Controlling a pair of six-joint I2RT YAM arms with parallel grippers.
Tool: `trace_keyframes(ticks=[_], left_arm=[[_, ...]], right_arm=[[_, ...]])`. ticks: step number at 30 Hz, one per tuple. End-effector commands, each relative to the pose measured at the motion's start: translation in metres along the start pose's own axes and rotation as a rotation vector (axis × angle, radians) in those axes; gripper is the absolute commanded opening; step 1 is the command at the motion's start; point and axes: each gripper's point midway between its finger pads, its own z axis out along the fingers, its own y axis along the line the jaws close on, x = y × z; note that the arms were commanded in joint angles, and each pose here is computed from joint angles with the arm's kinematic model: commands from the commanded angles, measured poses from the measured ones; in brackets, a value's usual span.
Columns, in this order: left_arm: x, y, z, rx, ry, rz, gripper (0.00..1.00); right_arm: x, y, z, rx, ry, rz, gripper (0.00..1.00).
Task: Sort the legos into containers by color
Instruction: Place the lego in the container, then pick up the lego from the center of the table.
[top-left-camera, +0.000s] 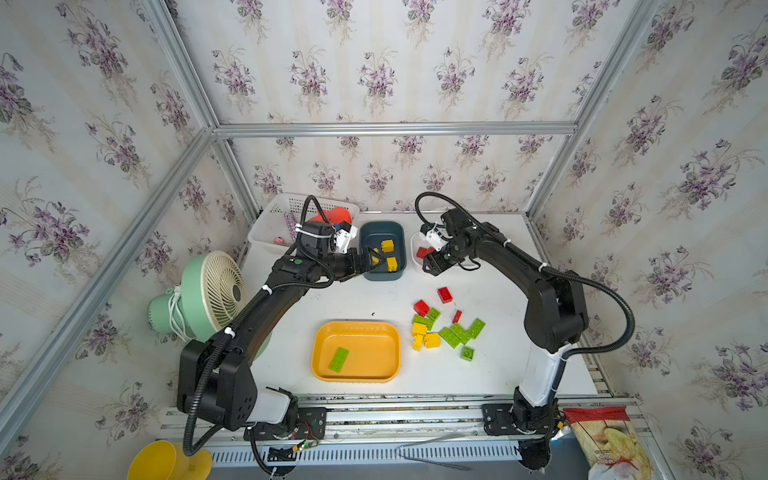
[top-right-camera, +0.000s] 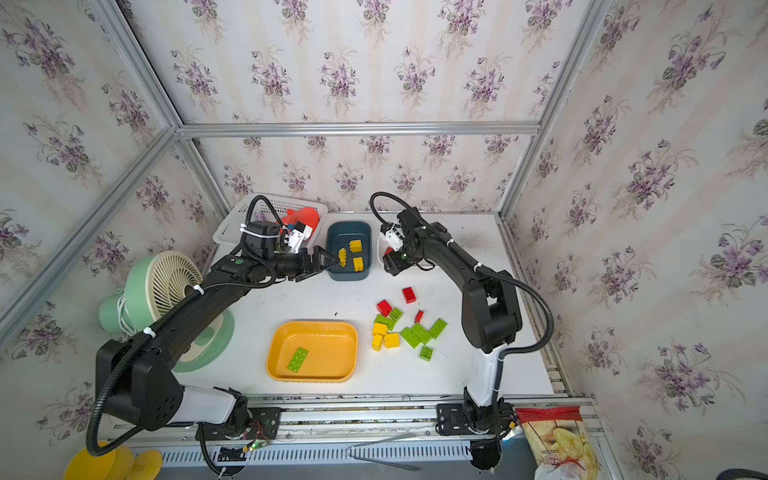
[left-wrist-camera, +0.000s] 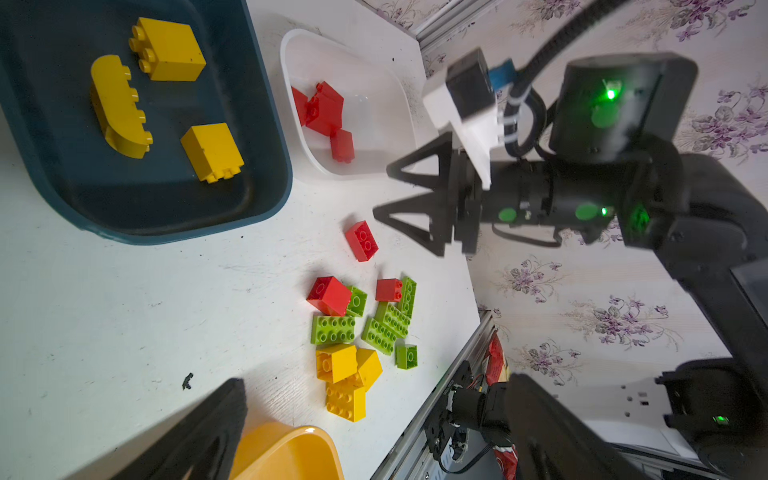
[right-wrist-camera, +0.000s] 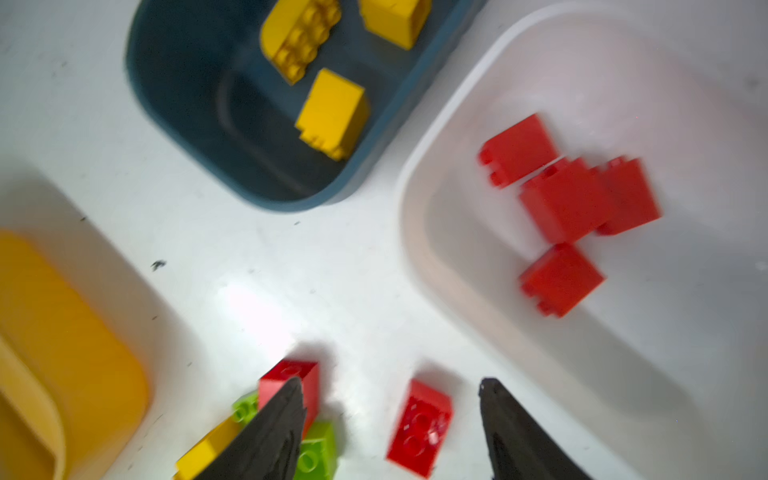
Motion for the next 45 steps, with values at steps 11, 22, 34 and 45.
trace_keyframes(ticks=[11, 22, 34, 45], left_arm=[[-0.002, 0.002, -0.001, 0.010, -0.011, 0.012, 0.99], [0.002, 0.004, -0.002, 0.003, -0.011, 0.007, 0.99], [0.000, 0.004, -0.002, 0.005, -0.011, 0.007, 0.99], [-0.005, -0.002, -0.002, 0.015, -0.018, 0.003, 0.99]], right_arm=[[0.064, 0.049, 0.034, 0.108, 0.104, -0.074, 0.67], [0.063, 0.056, 0.068, 0.096, 0.153, -0.117, 0.58], [0.078, 0.047, 0.079, 0.134, 0.222, -0.141, 0.36], [0.033, 0.034, 0.023, 0.142, 0.087, -0.120, 0.31]])
